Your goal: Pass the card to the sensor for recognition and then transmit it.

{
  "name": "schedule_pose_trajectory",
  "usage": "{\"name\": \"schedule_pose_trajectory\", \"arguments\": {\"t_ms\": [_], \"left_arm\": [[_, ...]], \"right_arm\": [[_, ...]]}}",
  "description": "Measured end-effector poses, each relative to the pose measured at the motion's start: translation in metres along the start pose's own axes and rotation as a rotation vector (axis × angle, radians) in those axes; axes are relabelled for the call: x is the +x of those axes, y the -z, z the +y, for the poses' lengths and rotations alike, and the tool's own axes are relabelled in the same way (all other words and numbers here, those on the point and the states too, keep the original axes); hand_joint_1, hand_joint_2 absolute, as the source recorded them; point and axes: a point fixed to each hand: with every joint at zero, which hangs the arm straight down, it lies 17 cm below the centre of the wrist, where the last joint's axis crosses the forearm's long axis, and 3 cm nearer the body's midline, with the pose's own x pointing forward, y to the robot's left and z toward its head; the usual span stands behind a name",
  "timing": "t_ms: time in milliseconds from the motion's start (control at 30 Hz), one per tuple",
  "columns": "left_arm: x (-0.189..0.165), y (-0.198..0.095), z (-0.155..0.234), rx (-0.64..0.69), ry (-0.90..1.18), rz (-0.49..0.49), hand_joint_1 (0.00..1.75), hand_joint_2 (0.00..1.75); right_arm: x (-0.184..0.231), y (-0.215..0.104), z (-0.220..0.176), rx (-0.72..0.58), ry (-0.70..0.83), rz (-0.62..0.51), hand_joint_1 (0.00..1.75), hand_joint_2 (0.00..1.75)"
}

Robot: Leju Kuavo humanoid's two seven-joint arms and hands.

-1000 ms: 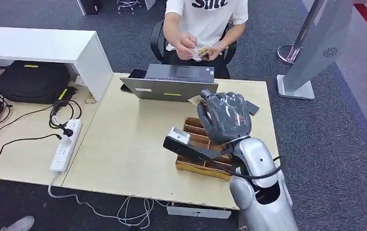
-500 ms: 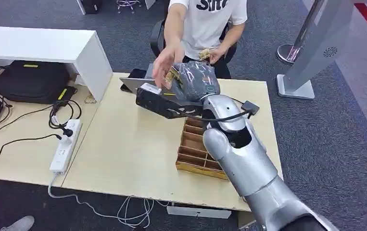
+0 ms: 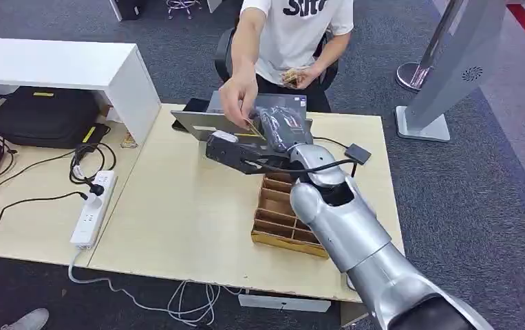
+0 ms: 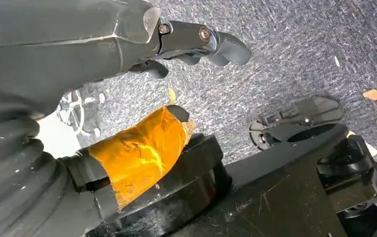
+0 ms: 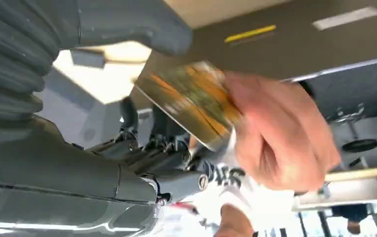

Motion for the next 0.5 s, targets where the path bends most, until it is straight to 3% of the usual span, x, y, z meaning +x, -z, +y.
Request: {"name": "schedule_pose_trajectory", "arguments": {"t_ms": [267,500], "left_arm": [[0.0,0.0,0.0,0.0,0.001,0.002,0.0,1.75],[0.0,0.0,0.0,-0.002,-0.034,0.002,0.0,1.75]], "right_arm": [[0.009,0.0,-0.008,-0.033,0.103,-0.046,0.0,1.75],[0.065,-0.035,-0.015,-0.085,0.176,-0.257,0.0,1.75]]}}
